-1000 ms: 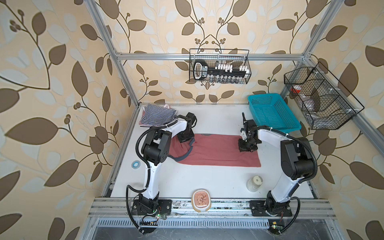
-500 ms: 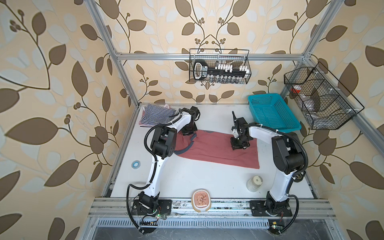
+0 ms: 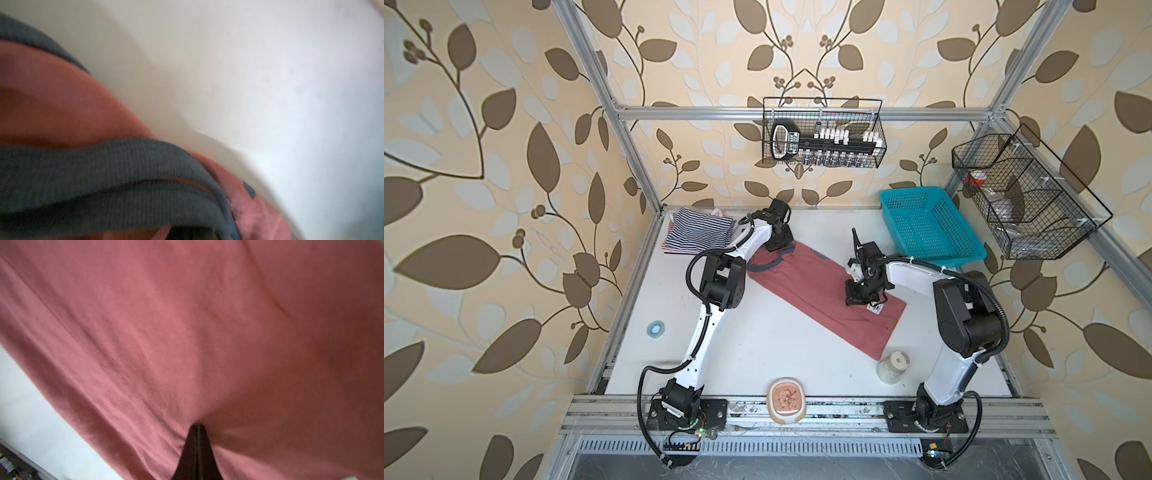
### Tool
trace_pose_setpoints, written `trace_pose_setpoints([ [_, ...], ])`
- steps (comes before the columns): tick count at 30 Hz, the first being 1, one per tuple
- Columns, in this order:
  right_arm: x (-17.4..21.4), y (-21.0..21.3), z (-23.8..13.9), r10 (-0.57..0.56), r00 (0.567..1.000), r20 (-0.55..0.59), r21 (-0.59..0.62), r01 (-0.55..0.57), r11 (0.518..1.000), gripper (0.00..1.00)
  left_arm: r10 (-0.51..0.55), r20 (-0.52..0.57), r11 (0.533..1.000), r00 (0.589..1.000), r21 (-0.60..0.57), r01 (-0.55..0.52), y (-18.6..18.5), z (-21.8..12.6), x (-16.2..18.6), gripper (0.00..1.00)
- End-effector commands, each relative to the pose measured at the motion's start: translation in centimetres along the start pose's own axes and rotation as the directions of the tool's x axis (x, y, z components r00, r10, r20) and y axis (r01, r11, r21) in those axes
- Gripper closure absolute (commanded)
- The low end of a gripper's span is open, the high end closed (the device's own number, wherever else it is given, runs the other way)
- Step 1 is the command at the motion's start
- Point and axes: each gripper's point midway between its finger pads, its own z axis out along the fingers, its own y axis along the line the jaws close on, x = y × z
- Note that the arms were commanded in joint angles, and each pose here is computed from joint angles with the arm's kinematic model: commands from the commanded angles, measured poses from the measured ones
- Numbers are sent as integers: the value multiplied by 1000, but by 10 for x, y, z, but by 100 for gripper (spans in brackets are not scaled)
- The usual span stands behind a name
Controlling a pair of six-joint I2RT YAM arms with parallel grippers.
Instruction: Fold and stack the tank tops
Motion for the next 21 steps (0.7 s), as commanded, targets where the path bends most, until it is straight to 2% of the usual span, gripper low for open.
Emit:
trace_pose_setpoints([
  [1,48,11,27,38,986,-161,-49,-47,998,98,-26,-89,991,996,130,37,-14,45,23,100],
  [9,61,52,39,3,981,-194,-145,-31,989,98,-108,-26,935,994,337,110,-58,62,-3,100],
  [12,70,67,44,-17,977,-212,-166,-19,986,98,-82,-6,917,997,391,77,-80,58,-2,100],
  [16,81,79,52,-21,974,-227,-184,-22,983,98,-6,5,907,1000,421,3,-102,50,10,95],
  [21,88,105,55,-37,973,-227,-244,-20,970,98,79,-18,899,997,434,-63,-114,40,26,91],
])
